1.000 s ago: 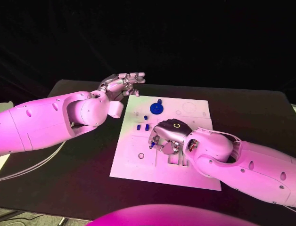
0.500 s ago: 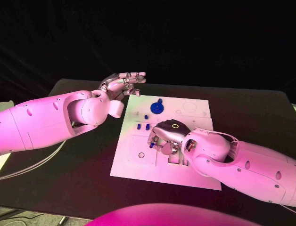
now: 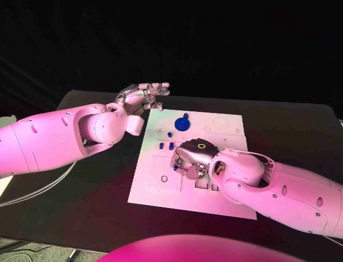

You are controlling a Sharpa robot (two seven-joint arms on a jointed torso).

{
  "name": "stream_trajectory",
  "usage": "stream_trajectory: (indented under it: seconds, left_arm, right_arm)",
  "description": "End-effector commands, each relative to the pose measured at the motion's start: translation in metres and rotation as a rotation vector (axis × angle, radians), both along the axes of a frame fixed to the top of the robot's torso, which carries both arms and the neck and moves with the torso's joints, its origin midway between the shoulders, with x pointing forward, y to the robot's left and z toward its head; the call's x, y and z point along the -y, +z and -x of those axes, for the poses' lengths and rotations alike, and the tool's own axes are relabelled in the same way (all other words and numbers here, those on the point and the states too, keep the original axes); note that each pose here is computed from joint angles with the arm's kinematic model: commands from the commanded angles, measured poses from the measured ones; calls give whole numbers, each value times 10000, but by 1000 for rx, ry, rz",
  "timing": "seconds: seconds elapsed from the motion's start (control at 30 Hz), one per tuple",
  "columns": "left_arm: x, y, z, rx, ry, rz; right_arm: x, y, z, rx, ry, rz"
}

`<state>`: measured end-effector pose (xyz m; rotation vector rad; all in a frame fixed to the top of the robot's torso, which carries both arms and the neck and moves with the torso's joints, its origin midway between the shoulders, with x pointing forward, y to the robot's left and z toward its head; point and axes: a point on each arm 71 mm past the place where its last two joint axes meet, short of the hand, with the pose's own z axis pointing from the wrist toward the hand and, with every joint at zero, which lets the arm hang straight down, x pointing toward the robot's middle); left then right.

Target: Assemble the parts on the task board

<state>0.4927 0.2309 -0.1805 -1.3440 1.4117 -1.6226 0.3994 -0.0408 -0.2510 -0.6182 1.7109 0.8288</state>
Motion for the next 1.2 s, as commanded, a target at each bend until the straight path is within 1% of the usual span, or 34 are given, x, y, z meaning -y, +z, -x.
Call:
stream_trajectory:
  seconds: [0.03, 0.2, 0.43, 0.6, 0.7, 0.8, 1.0, 1.13, 1.2]
  left_arm:
    - [28, 13, 9, 9, -24, 6]
    - [24, 12, 9, 8, -24, 5]
    - [15, 9, 5, 7, -22, 3]
    - [5, 5, 0, 4, -21, 2]
    - [-2, 3, -1, 4, -20, 1]
    - [-6, 2, 0, 3, -20, 0]
    - [-7, 0, 15, -1, -22, -1]
    - [-4, 0, 25, -2, -23, -2]
    - [-5, -1, 27, -3, -23, -2]
  right_arm:
    - [29, -75, -5, -15, -8, 51]
    - [37, -78, -13, -11, -15, 41]
    - [82, -34, -15, 20, -30, -9]
    - [182, 46, 11, 39, -41, -50]
    - [289, 130, 1, 44, -63, -64]
    - [454, 236, -69, 40, -108, -63]
    - [883, 446, -295, 64, -214, -12]
    - [1129, 505, -385, 80, -264, 33]
    - [1177, 508, -398, 81, -272, 46]
